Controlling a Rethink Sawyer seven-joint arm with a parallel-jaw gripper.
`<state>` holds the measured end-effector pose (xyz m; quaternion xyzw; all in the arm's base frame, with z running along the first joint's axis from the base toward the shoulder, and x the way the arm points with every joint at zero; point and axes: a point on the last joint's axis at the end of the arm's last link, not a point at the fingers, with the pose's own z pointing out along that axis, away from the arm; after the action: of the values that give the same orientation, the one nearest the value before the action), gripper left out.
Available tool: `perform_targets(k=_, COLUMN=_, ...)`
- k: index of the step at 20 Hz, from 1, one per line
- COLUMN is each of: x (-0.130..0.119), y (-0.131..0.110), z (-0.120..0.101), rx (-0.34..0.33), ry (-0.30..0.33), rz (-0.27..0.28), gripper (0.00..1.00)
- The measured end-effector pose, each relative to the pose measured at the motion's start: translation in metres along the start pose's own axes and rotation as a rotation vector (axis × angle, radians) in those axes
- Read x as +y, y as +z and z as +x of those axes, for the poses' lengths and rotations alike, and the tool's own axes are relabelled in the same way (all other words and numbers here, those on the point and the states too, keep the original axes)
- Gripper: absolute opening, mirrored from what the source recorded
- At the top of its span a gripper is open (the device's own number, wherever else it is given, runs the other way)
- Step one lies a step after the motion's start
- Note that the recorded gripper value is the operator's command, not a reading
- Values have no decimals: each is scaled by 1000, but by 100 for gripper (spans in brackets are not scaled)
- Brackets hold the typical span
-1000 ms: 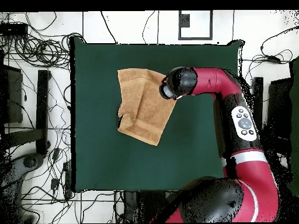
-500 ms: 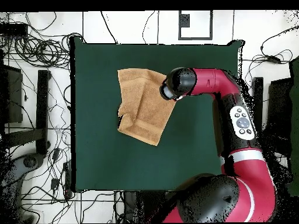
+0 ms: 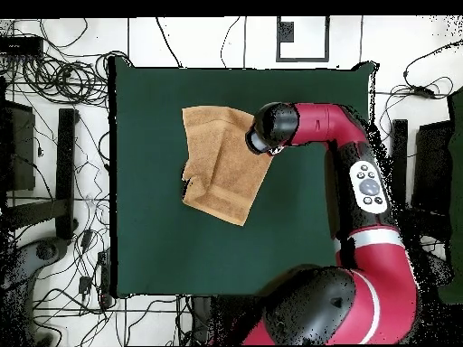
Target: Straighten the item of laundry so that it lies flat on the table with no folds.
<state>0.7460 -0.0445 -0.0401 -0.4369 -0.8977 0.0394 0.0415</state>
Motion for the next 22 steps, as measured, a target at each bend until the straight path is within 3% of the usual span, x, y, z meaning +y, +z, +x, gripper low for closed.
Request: perform_targets(k=22, x=3, y=4, z=0, rx=-9, ry=-1, rz=20, gripper=100)
